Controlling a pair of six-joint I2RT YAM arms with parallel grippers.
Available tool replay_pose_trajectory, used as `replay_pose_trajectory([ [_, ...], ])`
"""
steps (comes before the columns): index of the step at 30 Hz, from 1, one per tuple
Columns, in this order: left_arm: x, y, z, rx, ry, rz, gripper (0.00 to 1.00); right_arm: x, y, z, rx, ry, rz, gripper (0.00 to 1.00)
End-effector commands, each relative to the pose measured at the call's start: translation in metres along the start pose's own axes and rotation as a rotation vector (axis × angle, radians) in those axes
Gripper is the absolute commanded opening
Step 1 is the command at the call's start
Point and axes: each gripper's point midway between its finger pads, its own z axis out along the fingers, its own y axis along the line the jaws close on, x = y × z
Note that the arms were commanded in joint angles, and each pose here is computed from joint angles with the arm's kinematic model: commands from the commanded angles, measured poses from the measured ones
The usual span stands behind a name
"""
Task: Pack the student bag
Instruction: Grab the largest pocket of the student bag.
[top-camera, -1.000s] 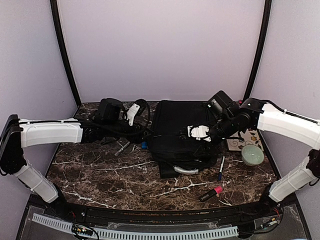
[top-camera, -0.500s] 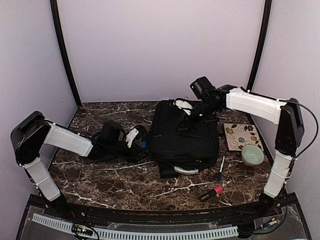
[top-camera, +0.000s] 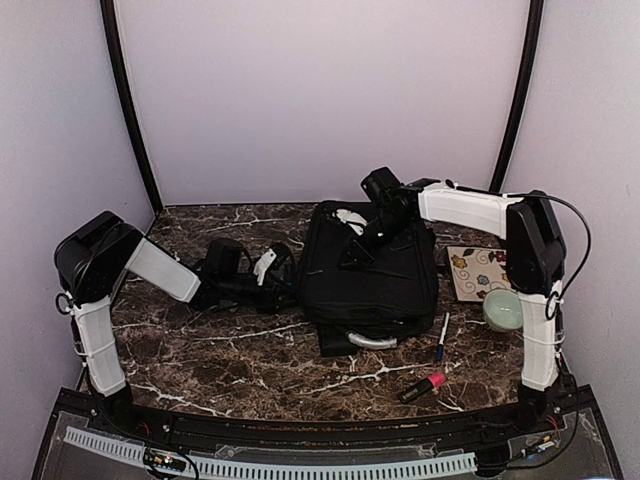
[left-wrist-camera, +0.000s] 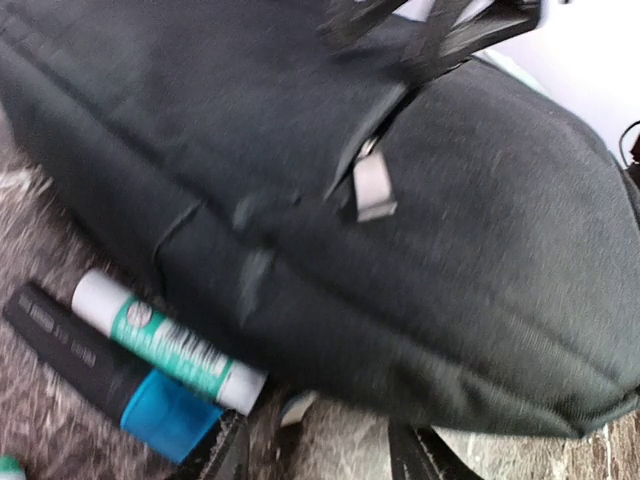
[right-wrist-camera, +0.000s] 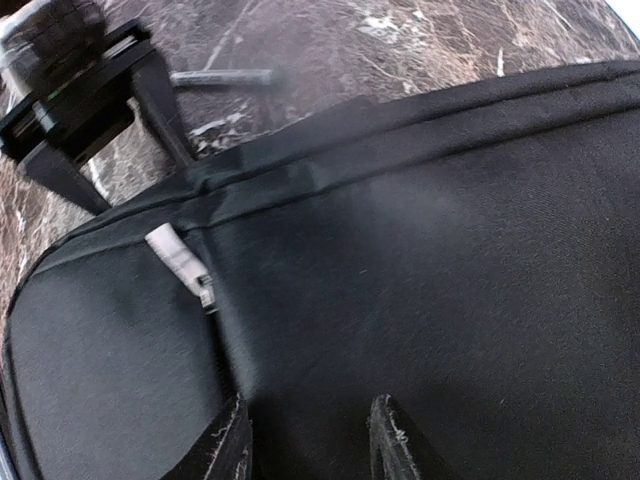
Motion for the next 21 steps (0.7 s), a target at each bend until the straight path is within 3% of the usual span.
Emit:
replay_pose_trajectory([
  [1,-0.021,-0.008,0.005,0.101,-0.067,0.07,0.48,-0.002,-0.025,0.008,0.004,-0.016,0.075,0.4],
  [7,-0.017,-0.01,0.011,0.144,-0.06,0.077,0.33,0.008,-0.033,0.014,-0.009,-0.002,0.113,0.39],
  [21,-0.009,-0.003,-0.011,0.003,-0.042,0.017,0.01,0.018,-0.042,0.023,0.027,0.024,0.156,0.38],
])
